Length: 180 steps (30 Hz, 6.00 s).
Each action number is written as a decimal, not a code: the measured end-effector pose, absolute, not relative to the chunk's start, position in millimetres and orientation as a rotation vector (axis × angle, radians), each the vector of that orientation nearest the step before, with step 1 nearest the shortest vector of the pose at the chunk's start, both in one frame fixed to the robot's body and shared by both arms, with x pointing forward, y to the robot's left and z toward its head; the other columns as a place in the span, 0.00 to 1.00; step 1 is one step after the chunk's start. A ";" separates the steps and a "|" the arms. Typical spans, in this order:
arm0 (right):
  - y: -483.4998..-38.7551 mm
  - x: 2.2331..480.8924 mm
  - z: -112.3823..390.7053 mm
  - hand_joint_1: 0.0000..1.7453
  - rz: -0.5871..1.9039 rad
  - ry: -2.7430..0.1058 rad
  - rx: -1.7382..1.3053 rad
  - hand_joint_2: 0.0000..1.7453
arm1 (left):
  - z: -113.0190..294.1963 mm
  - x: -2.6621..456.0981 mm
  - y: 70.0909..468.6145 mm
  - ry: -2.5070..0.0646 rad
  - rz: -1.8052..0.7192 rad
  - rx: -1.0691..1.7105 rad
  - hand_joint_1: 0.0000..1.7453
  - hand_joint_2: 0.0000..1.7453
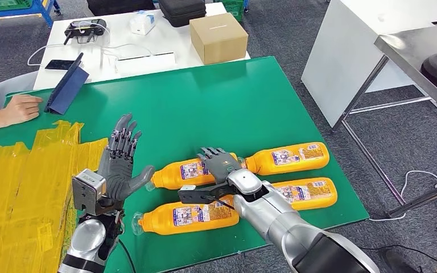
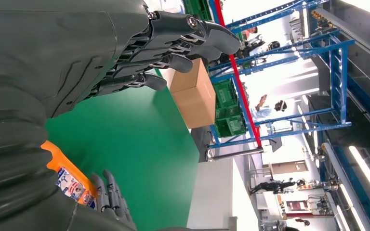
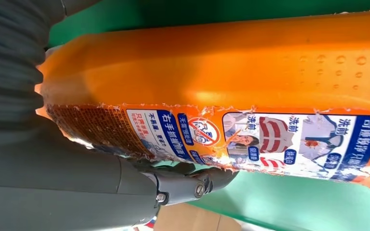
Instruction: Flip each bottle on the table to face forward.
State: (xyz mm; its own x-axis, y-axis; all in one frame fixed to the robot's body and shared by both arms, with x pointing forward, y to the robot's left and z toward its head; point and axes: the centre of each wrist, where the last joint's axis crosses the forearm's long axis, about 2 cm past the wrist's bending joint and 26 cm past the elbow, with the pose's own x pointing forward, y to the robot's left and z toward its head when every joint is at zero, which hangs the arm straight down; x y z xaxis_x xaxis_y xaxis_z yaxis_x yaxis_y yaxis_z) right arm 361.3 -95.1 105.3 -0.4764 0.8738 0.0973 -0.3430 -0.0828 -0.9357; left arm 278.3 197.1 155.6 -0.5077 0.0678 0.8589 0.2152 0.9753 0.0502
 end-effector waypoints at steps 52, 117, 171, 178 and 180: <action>-114.2 300.7 156.6 1.00 0.539 -2.060 -0.698 1.00 | 143.7 238.3 211.8 -2.052 -0.295 -0.036 0.00 1.00; -58.2 259.3 136.6 0.99 0.807 -2.084 0.026 1.00 | 166.4 265.1 170.6 -2.072 -0.245 -0.417 1.00 1.00; -125.7 220.4 181.0 0.00 0.606 -2.321 -0.304 1.00 | 113.8 303.2 304.0 -1.241 -1.242 1.767 1.00 1.00; -122.8 217.8 179.6 0.00 0.669 -2.289 -0.293 1.00 | 89.1 316.1 332.3 -0.952 -1.331 1.694 1.00 1.00; -120.8 216.9 178.7 0.00 0.710 -2.268 -0.287 1.00 | 84.8 319.9 338.9 -0.905 -1.326 1.665 1.00 1.00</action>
State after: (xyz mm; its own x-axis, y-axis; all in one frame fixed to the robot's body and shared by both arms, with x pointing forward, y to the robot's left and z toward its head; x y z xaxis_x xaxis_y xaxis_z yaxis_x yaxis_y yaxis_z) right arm 216.9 -120.8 178.7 -0.7085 0.3987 0.5823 -0.0046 0.8225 -0.5687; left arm 319.9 338.9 84.8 0.1926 -0.8947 -0.4030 -0.0498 -0.4191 0.9066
